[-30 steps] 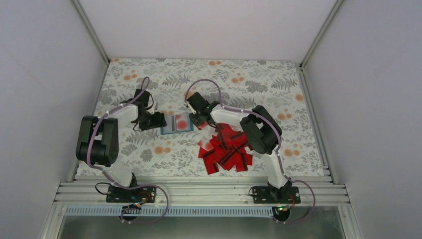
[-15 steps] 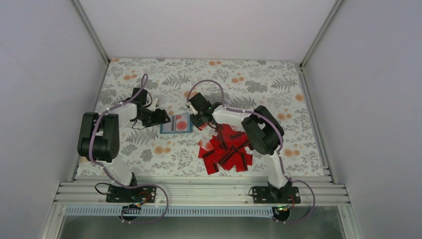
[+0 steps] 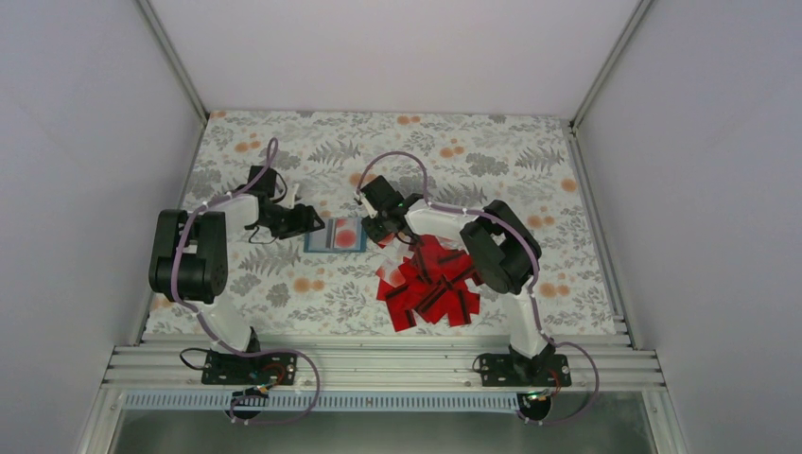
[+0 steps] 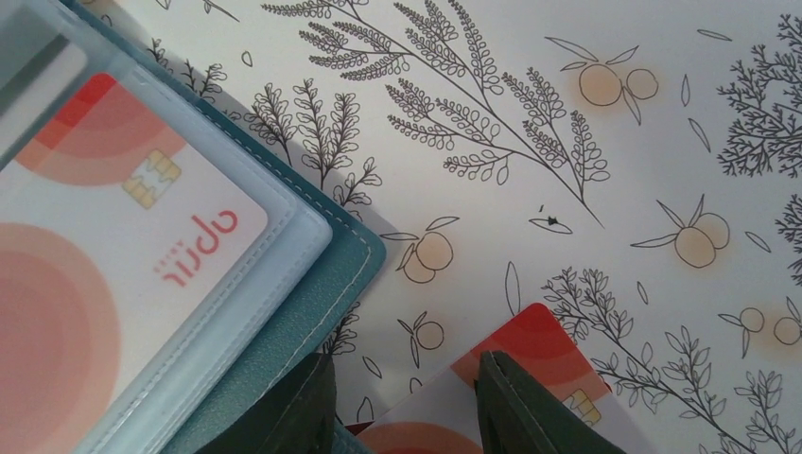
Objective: Put the credit cards into the card holder
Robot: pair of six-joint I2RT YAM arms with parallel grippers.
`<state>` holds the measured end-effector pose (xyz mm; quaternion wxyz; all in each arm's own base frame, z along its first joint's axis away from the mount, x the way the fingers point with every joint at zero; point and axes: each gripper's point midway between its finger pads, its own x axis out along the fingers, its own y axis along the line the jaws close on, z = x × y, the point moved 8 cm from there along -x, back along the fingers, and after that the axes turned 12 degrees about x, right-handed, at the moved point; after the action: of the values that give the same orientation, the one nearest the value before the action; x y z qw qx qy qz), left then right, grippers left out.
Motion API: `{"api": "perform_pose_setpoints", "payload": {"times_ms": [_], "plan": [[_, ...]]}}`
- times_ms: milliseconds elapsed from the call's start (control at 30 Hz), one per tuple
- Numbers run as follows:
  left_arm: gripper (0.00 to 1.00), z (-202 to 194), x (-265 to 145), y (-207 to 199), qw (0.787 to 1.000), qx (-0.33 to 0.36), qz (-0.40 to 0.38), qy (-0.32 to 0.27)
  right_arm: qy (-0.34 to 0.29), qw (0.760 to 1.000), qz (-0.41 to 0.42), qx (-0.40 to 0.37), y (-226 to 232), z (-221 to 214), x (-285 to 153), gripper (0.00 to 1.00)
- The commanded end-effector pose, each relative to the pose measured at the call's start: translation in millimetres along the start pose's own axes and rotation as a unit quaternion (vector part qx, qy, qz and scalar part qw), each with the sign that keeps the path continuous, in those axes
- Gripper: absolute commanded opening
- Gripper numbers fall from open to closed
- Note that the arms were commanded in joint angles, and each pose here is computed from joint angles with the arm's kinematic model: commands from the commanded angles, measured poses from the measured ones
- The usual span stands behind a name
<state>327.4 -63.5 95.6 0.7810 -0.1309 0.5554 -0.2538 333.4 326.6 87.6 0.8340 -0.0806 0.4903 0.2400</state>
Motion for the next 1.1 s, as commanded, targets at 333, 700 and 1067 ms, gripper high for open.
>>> {"api": "perform_pose_setpoints", "payload": {"times_ms": [333, 700, 1067], "plan": [[0.66, 3, -10, -18, 0.999, 0.006, -0.041, 0.000, 0.073, 0.997, 0.019, 0.012, 4, -30, 12, 0.37], [0.65, 22, -33, -35, 0.997, 0.012, -0.064, -0.036, 0.075, 0.996, 0.039, 0.025, 13, -27, 15, 0.33], [0.64, 30, -27, -41, 0.991, -0.014, -0.126, -0.050, 0.077, 0.992, 0.079, 0.055, 25, -14, 19, 0.30]]}}
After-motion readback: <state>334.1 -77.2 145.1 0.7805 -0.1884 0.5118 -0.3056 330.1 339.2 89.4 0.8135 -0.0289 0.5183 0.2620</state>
